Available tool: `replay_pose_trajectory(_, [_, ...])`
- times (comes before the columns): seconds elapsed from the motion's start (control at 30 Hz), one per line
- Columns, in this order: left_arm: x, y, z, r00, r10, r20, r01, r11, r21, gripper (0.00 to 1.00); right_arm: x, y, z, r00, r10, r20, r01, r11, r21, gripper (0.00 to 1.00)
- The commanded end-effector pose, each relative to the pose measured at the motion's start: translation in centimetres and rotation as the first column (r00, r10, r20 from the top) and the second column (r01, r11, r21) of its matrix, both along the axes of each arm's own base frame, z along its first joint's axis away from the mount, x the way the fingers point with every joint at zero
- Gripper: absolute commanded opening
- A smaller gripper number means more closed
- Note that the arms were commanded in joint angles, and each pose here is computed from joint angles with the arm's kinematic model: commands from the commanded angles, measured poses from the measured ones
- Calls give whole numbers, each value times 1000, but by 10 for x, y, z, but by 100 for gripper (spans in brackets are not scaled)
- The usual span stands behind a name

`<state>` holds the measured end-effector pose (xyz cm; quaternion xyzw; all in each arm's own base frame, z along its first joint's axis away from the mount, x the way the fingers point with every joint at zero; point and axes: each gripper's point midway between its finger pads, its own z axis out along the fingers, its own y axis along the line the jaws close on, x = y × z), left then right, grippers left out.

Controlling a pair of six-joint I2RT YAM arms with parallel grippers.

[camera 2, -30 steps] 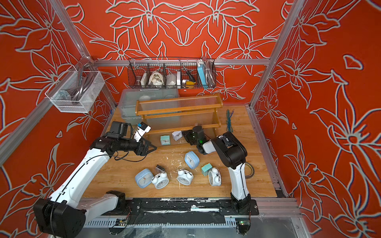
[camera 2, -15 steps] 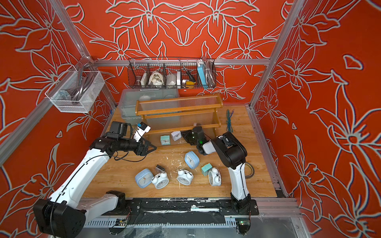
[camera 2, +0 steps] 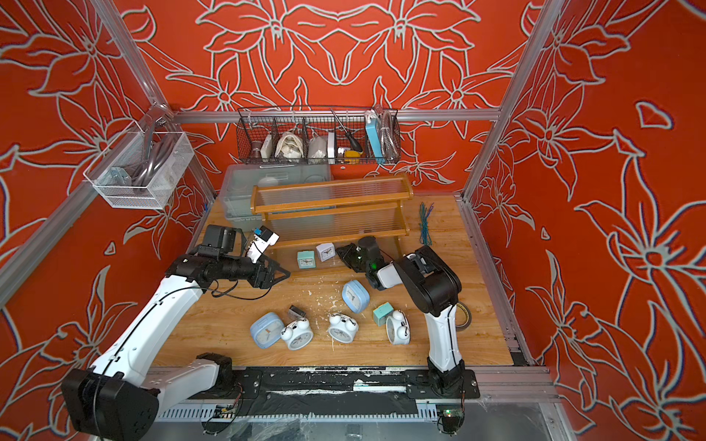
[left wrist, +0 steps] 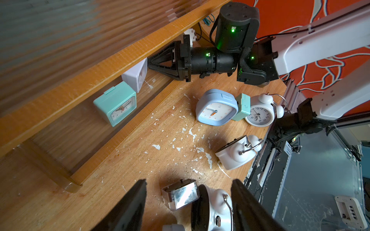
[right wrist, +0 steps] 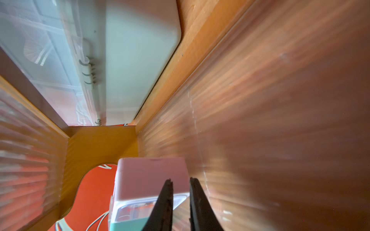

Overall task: Place the alarm clocks on the shelf by style
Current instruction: Adjust the alarm on the shelf, then pick up the alarm from the center of the board.

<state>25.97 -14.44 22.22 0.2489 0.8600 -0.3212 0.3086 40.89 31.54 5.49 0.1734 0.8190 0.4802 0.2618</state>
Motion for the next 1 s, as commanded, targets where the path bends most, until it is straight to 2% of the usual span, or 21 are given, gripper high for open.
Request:
replay_pose_trajectory(0.0, [-5,0,2,1000,-2,3,2,1000,-16,68,-22,-7,-33,995,26,-92,-34,995,-89,20])
replay_pose_trajectory(0.33, [-5,0,1,1000,-3,-1,3,1000,-19,68,-28,-9,-19,997,54,-53,-61,989,-133,22])
replay_pose_trajectory(0.67, [-5,0,1,1000,-3,-2,3,1000,-21,68,-43,-25,17,996,91,-9,-90,968,-236,27])
replay_pose_trajectory(0.8, [-6,0,1,1000,-6,-1,6,1000,-22,68,-60,-44,36,992,121,-33,-125,925,-359,30])
replay_pose_trajectory(0.97, [-6,-1,2,1000,-9,1,9,1000,-26,68,-89,-81,61,986,152,-67,-164,831,-531,33])
